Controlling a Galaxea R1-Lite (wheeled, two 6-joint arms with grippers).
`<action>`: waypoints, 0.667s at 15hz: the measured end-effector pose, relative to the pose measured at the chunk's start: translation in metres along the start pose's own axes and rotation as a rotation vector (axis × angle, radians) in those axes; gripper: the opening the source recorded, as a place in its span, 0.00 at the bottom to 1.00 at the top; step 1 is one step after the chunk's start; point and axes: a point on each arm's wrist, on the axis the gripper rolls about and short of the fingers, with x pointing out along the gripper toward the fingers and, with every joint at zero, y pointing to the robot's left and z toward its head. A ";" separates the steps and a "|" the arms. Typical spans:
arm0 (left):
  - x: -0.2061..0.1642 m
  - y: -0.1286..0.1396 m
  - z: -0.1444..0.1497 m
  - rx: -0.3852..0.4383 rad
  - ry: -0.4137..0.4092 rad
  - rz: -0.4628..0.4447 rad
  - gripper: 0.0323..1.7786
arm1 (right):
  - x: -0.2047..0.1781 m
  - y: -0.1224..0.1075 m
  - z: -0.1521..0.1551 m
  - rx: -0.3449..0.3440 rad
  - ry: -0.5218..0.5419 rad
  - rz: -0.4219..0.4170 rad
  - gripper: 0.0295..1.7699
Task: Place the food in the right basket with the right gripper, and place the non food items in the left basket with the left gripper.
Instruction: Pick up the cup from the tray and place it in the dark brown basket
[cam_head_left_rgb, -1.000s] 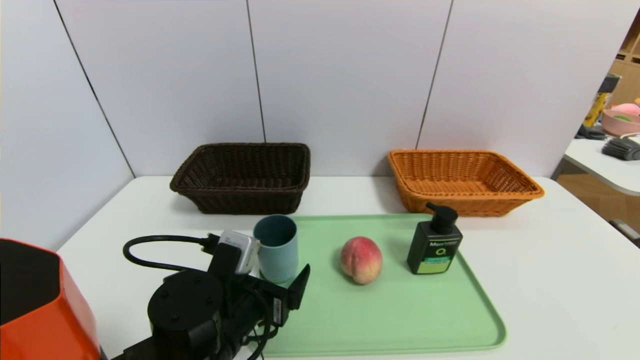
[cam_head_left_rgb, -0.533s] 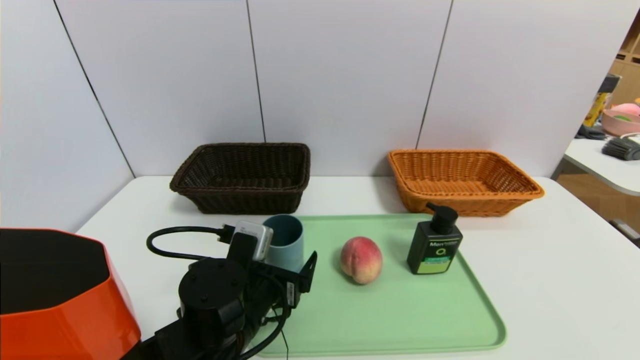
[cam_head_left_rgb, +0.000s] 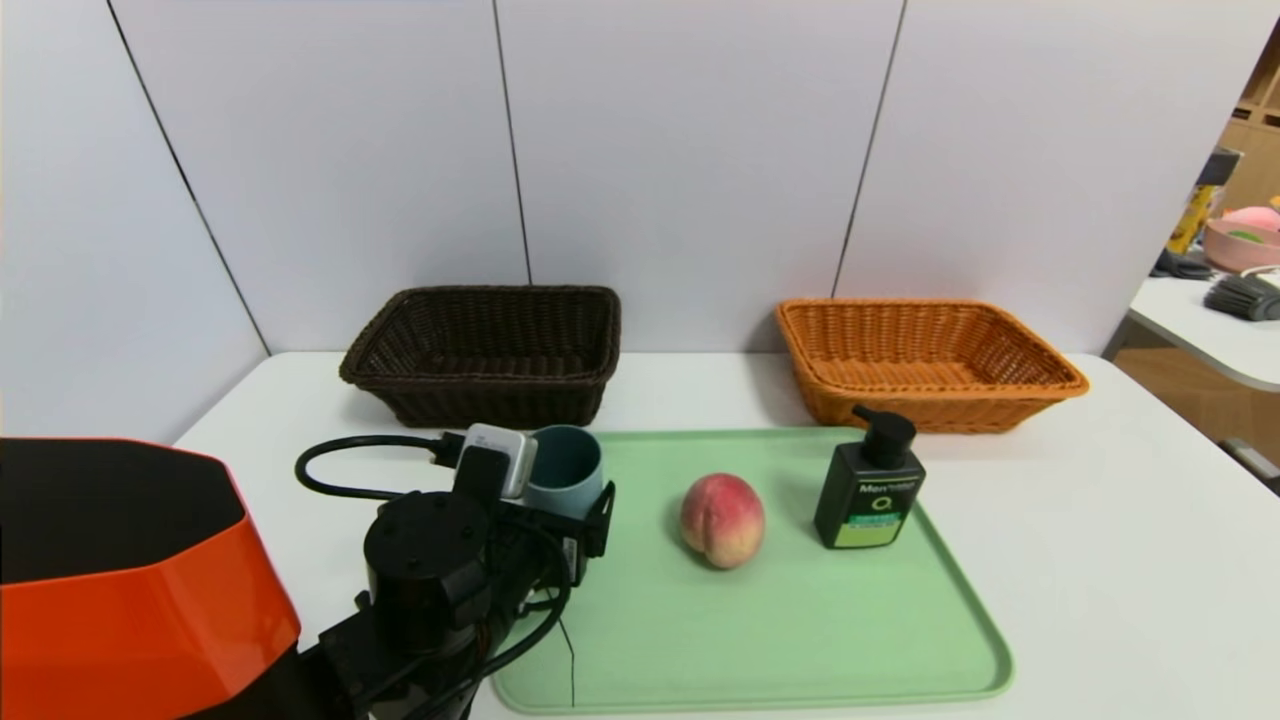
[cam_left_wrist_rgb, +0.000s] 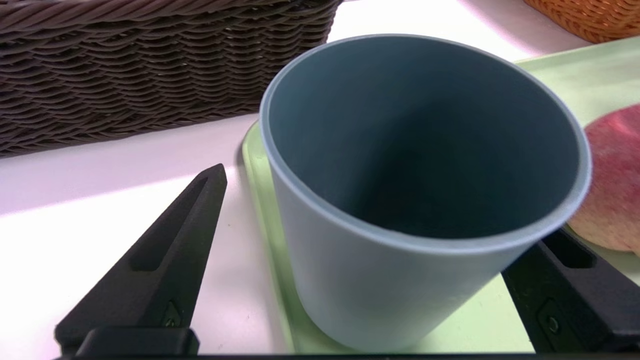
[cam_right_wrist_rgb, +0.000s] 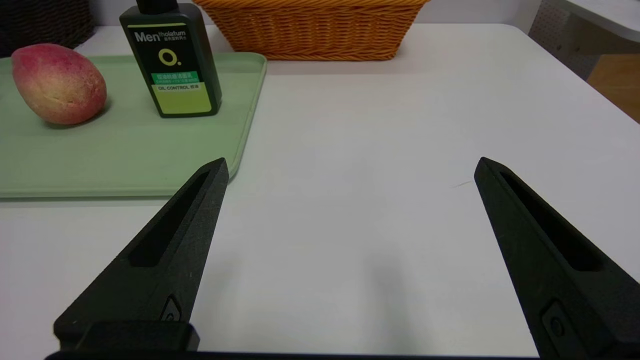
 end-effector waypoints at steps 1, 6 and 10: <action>0.002 -0.001 0.000 -0.002 -0.003 0.001 0.95 | 0.000 0.000 0.000 0.000 0.000 0.000 0.96; 0.006 -0.002 -0.002 0.001 -0.001 0.002 0.95 | 0.000 0.000 0.000 0.000 0.000 0.000 0.96; 0.006 -0.001 -0.002 0.006 -0.002 0.006 0.95 | 0.000 0.000 0.000 0.000 0.000 0.000 0.96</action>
